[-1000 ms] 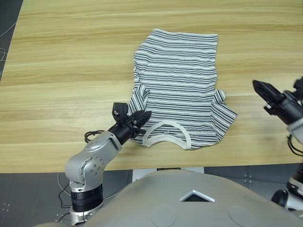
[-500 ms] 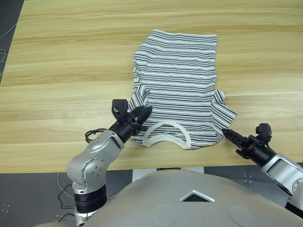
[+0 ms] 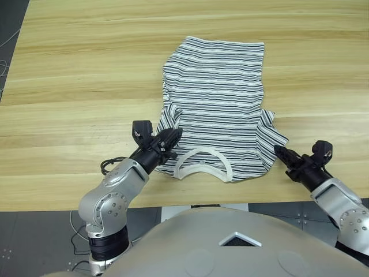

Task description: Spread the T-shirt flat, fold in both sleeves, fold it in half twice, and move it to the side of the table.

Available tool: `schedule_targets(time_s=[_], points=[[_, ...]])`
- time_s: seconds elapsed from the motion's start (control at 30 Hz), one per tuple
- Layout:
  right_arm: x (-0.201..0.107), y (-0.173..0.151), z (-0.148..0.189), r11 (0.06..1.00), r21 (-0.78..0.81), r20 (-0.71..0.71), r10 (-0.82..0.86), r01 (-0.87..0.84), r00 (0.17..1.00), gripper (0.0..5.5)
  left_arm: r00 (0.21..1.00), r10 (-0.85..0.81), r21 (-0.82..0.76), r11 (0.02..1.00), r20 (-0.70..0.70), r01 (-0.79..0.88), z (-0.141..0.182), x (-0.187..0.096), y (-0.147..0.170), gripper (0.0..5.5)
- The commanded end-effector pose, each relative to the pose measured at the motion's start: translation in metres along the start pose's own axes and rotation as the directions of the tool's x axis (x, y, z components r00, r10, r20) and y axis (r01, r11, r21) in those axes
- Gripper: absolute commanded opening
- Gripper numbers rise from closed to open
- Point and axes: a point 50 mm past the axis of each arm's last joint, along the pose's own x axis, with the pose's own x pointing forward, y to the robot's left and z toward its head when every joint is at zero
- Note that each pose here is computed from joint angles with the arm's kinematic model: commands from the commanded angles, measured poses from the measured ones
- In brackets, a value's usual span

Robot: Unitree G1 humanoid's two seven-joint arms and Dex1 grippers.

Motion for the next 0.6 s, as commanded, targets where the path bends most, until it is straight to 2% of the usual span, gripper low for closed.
schedule_targets(time_s=[0.03,0.5,0.6], points=[[0.013,-0.006,-0.011,0.996,0.01,-0.03,-0.09,0.09,0.995,1.9,1.0,0.016,-0.005,1.0,0.007,-0.016,-0.001,-0.003,0.001,1.77],[0.024,-0.004,-0.015,0.996,-0.025,-0.013,-0.084,0.083,0.996,1.9,1.0,0.025,-0.018,1.0,0.019,-0.024,-0.002,-0.002,0.004,1.77],[0.024,-0.003,-0.015,0.997,-0.028,-0.012,-0.076,0.075,0.997,1.39,0.999,0.025,-0.021,0.999,0.021,-0.024,-0.002,-0.003,0.003,1.79]])
